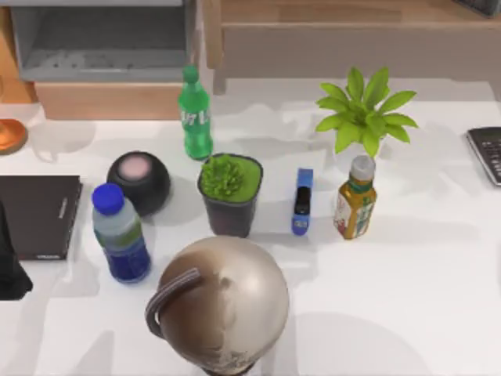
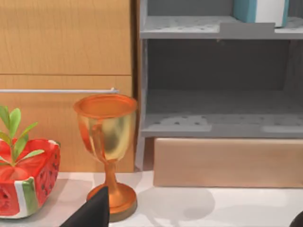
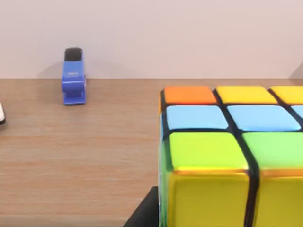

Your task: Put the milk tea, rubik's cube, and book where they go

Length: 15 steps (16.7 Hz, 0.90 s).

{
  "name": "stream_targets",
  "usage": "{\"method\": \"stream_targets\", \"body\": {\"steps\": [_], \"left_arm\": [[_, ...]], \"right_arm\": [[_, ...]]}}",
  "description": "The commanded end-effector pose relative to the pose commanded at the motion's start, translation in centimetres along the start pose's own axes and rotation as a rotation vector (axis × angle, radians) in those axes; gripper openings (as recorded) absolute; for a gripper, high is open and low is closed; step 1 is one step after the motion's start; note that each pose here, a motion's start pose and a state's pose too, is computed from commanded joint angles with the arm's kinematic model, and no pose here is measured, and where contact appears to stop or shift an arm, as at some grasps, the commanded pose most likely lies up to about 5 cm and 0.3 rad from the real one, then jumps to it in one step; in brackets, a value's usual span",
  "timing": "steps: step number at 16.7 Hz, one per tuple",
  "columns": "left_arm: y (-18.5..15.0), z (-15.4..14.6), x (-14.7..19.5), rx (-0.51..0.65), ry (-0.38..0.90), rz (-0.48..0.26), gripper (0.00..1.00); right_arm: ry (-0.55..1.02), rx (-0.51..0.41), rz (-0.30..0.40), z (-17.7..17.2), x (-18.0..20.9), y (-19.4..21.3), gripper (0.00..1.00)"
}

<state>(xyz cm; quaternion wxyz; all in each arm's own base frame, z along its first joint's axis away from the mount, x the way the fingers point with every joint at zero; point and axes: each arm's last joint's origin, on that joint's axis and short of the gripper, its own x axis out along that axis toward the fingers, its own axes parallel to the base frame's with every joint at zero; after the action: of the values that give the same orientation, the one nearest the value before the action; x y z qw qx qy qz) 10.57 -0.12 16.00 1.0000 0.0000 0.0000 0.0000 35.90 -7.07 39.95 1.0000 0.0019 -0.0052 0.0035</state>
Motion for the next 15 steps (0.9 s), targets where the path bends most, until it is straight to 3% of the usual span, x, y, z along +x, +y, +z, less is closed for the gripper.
{"method": "stream_targets", "body": {"steps": [6, 12, 15], "left_arm": [[0.0, 0.0, 0.0, 0.0, 0.0, 0.0, 1.0], [0.0, 0.0, 0.0, 0.0, 0.0, 0.0, 1.0], [0.0, 0.0, 0.0, 0.0, 0.0, 0.0, 1.0]], "right_arm": [[-0.141, -0.043, 0.099, 3.1, 3.9, 3.2, 0.0], [-0.015, -0.008, -0.01, 0.3, 9.2, -0.4, 0.0], [0.009, -0.003, -0.017, -0.4, 9.7, -0.7, 0.0]]}}
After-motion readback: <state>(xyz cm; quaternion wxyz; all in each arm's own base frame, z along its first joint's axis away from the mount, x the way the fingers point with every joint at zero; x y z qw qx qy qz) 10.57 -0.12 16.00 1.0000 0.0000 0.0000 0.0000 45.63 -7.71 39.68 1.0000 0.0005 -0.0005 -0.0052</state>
